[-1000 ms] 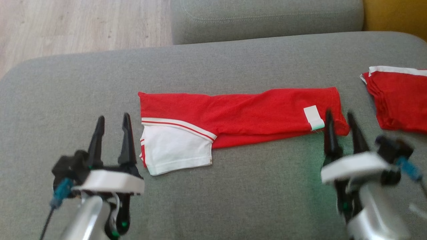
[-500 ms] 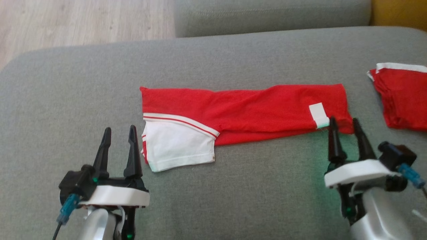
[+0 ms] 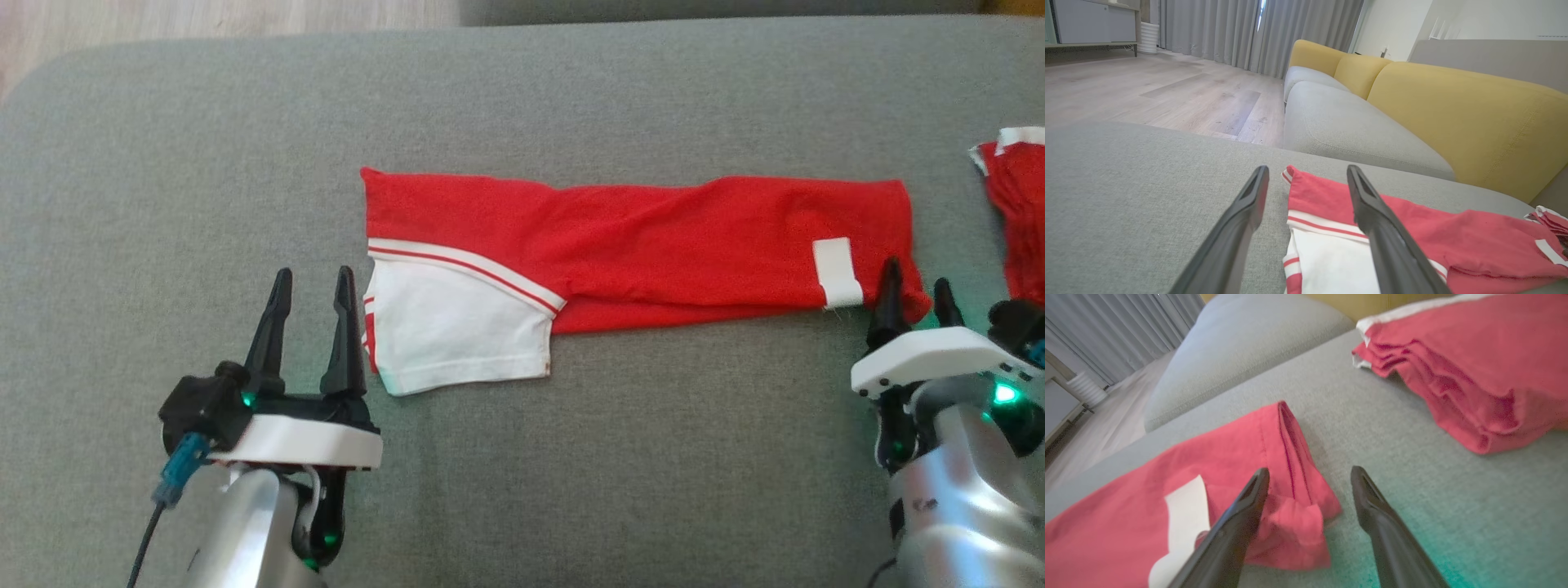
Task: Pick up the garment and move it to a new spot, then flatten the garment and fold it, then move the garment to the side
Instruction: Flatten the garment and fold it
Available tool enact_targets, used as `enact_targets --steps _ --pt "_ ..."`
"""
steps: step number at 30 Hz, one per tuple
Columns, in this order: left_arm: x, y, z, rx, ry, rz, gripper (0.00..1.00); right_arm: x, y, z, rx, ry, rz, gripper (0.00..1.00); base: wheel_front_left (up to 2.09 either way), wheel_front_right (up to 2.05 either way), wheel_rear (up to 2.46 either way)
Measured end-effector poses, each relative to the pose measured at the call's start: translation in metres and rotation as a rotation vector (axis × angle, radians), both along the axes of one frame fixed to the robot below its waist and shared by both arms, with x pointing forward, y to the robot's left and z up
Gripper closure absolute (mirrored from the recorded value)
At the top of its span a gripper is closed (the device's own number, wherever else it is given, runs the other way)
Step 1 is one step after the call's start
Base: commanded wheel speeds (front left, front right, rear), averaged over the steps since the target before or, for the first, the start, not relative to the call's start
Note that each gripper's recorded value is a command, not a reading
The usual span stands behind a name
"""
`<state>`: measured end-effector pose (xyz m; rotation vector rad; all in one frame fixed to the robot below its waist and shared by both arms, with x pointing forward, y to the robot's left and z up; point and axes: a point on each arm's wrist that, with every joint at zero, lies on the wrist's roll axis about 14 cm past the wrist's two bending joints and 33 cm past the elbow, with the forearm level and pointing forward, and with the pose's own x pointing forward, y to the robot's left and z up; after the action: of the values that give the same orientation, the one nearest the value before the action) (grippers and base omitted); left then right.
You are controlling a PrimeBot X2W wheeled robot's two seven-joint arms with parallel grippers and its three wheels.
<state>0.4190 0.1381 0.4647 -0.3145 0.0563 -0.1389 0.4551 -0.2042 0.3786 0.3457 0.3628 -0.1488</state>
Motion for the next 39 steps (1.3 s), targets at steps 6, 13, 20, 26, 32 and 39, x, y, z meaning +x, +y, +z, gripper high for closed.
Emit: enact_targets --steps 6,13,20,26,32,39 --pt "0.004 0.000 -0.012 0.010 0.033 -0.009 0.00 0.011 0.013 -0.016 0.016 0.067 0.026 0.00 0.00 0.00 0.00" --pt "0.010 0.000 -0.010 0.011 0.024 -0.010 0.00 0.017 0.018 -0.016 0.005 0.077 0.052 1.00 0.00 0.00 0.00" --pt "0.013 -0.009 -0.003 0.001 0.003 -0.029 0.00 0.013 0.002 -0.002 -0.001 0.030 -0.001 1.00 0.00 0.00 0.00" --pt "0.013 -0.017 0.007 -0.005 -0.022 -0.051 0.00 0.005 -0.059 0.026 -0.066 -0.055 -0.135 1.00 0.00 0.00 0.00" --pt "0.009 -0.022 0.018 -0.011 -0.050 -0.061 0.00 -0.015 -0.095 0.037 -0.096 -0.078 -0.227 1.00 0.00 0.00 0.00" --pt "-0.002 -0.013 0.031 -0.021 -0.079 -0.034 0.00 0.000 -0.055 0.060 -0.082 -0.147 -0.132 1.00 0.00 0.00 0.00"
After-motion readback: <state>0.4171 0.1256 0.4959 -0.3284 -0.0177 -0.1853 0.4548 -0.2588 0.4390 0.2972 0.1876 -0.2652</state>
